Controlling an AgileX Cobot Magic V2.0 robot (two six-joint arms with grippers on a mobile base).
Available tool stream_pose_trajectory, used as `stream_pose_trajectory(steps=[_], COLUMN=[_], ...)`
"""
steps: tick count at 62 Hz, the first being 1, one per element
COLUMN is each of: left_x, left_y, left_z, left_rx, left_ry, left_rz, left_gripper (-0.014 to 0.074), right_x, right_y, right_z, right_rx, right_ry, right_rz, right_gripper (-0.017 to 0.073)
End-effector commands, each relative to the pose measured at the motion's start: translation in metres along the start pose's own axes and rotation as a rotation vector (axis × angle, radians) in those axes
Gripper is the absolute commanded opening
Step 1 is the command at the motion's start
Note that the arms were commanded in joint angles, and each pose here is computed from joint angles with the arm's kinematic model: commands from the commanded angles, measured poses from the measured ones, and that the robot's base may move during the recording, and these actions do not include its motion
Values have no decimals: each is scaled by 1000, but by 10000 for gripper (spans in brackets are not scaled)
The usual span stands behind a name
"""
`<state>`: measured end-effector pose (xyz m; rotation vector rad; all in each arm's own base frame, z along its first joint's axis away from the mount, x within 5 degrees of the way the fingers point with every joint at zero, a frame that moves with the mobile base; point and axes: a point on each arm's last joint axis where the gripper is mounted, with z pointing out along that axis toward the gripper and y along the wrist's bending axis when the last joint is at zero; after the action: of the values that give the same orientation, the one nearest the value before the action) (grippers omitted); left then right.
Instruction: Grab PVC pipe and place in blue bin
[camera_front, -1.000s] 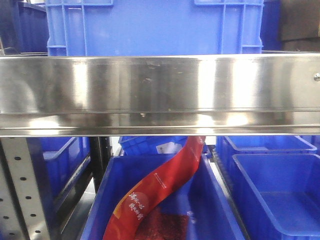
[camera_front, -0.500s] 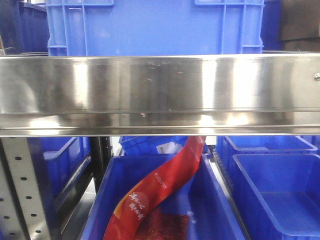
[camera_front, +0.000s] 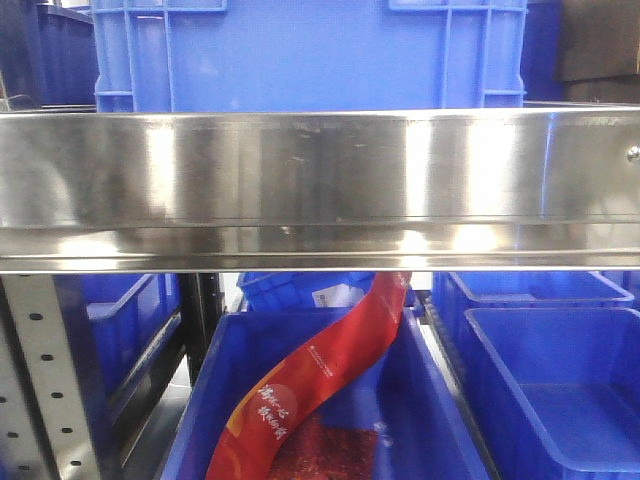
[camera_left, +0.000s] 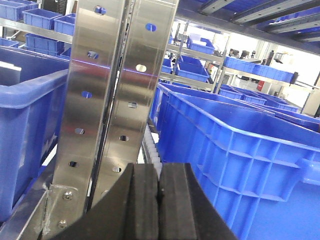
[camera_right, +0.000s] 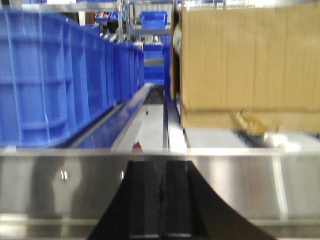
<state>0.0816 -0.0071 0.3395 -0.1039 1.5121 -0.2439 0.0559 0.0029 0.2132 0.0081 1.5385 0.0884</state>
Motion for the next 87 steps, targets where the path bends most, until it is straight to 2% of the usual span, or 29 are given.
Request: stream_pose_trajectory(steps=[1,16,23,87], left_x=[-2,-2,-2,1], left_y=[0,0,0,1], left_z=[-1,-1,-1,-3], left_rx=[-2,-2,-2,-2], left_ry=[-20,-25,-25,-38], left_rz=[-3,-3,-3,-3], left_gripper=[-111,-111,-111,-111], right_x=[-3,-1,-1,-1], right_y=[0,0,-1,-1], right_z=[0,0,0,0], right_rx=[4,6,5,5], right_ry=[-84,-69,-67,-69], right_rz=[0,-32,-15,-14], right_gripper=[-168,-168,-168,-168])
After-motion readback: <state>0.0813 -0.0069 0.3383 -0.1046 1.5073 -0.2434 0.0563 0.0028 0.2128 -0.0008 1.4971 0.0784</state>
